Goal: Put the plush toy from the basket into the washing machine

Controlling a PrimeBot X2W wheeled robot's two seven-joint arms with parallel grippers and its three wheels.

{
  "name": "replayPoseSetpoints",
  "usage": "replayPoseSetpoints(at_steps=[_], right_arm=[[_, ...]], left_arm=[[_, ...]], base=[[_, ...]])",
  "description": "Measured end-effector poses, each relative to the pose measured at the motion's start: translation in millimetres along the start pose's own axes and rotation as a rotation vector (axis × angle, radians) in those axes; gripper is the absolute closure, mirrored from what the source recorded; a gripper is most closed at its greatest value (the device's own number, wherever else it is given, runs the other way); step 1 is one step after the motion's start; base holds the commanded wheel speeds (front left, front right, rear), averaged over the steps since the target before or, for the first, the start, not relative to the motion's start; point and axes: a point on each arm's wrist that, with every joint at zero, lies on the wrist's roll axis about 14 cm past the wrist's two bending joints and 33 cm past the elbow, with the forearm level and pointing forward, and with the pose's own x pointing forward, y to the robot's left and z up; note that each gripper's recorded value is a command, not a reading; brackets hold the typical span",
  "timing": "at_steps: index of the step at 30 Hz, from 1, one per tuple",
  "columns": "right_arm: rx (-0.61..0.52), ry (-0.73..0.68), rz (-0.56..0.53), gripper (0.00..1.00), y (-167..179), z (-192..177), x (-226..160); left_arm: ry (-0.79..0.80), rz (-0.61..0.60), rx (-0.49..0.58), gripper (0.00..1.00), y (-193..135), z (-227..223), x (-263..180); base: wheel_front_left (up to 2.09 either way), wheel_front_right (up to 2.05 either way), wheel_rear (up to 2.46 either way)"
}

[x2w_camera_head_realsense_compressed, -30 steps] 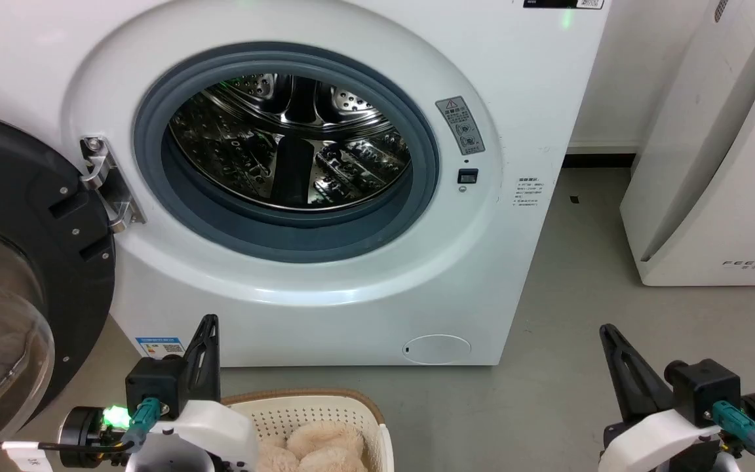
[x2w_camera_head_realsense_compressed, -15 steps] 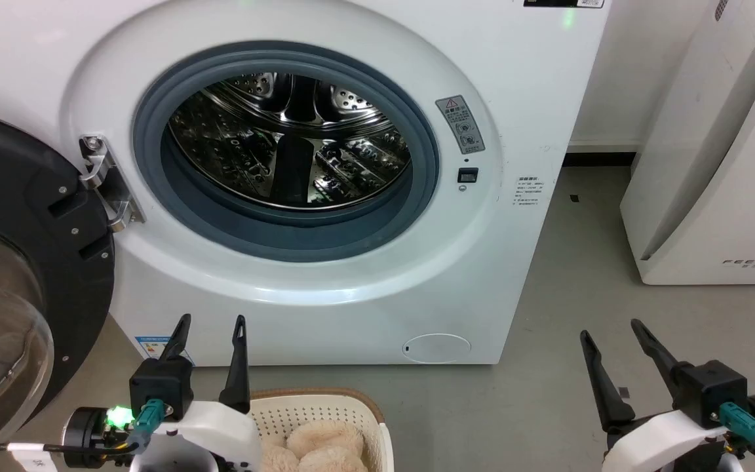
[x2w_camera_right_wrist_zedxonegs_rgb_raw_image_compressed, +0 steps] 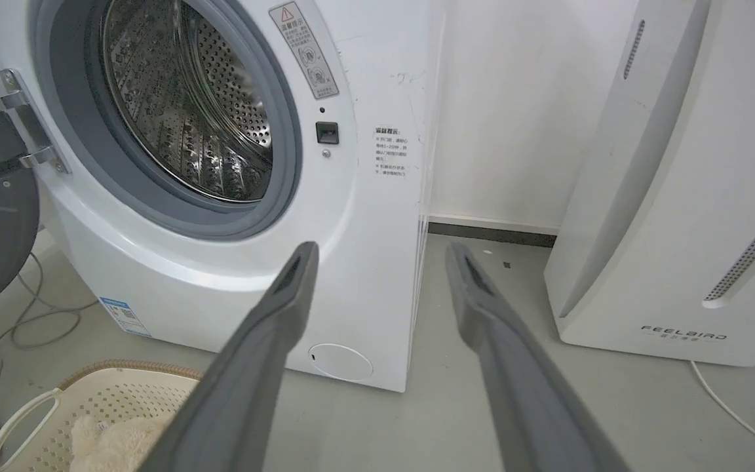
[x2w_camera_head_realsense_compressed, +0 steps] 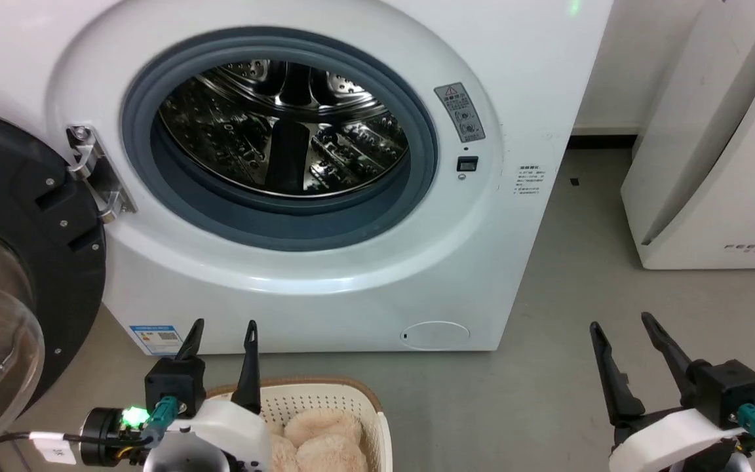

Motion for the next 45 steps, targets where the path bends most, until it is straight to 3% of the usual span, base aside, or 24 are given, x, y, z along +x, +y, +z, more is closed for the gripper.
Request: replayPoseSetpoints(at_steps=[25, 45], right_arm=[[0.062, 0.04, -0.067, 0.0, -26.2, -34.0, 43.2], [0.083, 0.118, -0.11, 0.0, -44.2, -92.5, 80.8]], left_arm=[[0.374, -0.101, 0.011, 0.0, -25.8, -134.3, 52.4], [0.753, -0.192, 0.072, 0.0, -38.9, -262.4, 51.6]], base=[[0.0, 0.0, 0.0], [0.0, 0.0, 0.0]])
